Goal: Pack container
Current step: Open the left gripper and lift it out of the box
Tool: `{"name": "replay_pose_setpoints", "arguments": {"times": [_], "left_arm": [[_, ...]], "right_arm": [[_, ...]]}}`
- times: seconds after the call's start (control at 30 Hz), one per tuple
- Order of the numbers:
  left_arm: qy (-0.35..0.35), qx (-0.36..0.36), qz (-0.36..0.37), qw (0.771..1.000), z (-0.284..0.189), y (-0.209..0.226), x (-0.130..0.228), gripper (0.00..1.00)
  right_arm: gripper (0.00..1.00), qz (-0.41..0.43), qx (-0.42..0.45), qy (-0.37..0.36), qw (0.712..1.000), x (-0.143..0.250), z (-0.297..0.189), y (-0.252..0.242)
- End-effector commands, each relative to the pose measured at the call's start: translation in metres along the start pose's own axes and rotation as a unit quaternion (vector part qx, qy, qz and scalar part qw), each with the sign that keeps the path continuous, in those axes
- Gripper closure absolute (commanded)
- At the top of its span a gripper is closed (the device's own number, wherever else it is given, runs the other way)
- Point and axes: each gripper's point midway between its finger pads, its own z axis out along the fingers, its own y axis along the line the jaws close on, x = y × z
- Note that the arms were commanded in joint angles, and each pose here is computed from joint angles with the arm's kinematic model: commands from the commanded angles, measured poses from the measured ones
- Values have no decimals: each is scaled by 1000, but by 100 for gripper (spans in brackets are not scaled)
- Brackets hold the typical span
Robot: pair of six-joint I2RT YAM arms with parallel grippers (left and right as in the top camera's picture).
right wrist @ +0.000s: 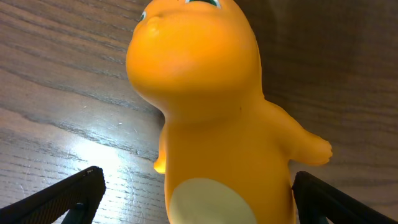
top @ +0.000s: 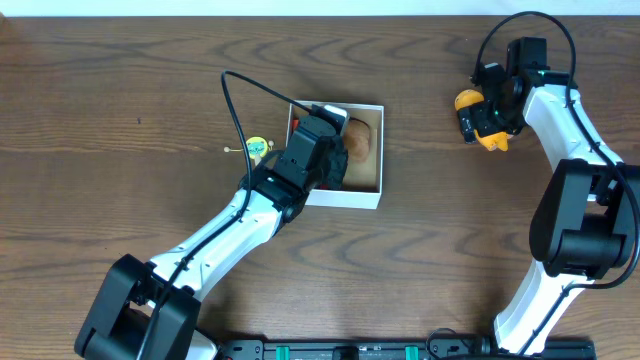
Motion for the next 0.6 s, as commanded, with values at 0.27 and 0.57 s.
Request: {"name": "replay_pose_setpoints", "arguments": {"times": [0.27,0.57], "left_arm": [[18,22,8,1000,5,-16,7,94],[48,15,15,999,30,-12,29,94]], "right_arm": [[1,-4,-6,1,1000,-1,2,5],[1,-4,-6,1,1000,-1,2,5]]}}
